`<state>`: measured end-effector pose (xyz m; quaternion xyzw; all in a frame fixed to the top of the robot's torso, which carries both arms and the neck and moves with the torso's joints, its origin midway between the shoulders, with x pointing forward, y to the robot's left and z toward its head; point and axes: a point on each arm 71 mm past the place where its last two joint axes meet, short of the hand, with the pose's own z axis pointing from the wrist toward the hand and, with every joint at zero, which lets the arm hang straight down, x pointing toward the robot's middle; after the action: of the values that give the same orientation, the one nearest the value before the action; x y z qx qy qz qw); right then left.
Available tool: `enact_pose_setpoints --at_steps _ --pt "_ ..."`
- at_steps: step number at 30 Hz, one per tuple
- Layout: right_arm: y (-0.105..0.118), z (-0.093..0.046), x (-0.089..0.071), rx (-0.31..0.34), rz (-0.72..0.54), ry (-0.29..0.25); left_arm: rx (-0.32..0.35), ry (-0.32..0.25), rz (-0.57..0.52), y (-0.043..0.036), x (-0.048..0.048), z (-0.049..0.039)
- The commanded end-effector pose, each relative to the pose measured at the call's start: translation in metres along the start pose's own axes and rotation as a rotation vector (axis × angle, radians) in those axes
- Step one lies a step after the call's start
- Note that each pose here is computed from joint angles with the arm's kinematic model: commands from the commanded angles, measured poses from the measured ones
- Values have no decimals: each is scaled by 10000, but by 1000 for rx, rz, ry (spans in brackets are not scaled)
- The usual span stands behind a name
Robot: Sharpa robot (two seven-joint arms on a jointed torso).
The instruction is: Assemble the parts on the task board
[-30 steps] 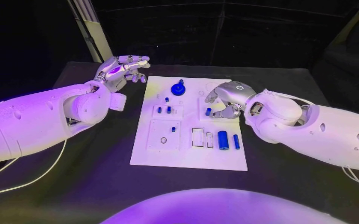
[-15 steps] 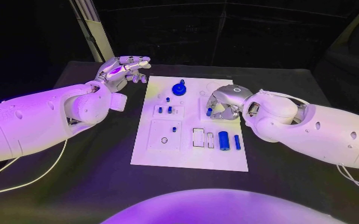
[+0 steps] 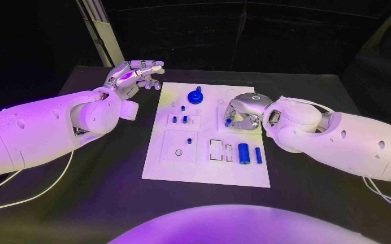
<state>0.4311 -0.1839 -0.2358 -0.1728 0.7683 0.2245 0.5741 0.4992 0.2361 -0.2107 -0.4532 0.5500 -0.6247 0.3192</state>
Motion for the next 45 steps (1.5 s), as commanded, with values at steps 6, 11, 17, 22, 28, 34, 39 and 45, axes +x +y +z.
enact_pose_setpoints --at_steps 6,11,17,22,28,34,39,45 --pt "18 6 -14 -8 21 -27 3 10 -7 -11 4 2" --pt "-16 -6 -35 6 50 -59 1 10 -7 -11 4 2" --pt "-76 -50 -52 19 113 -81 0 10 -7 -10 -1 2" --pt "-92 -90 -83 16 185 -104 -1 6 -5 -11 -16 -1" --pt "-108 -122 -227 9 300 -156 -3 4 -4 -11 -31 -2" --pt "-71 -154 -317 -5 354 -176 -5 3 -4 -10 -35 -1" --pt "84 -140 -365 -42 384 -191 -6 6 -5 -7 -26 3" --pt "397 -32 -395 -124 392 -193 -7 11 -6 -2 -4 14"
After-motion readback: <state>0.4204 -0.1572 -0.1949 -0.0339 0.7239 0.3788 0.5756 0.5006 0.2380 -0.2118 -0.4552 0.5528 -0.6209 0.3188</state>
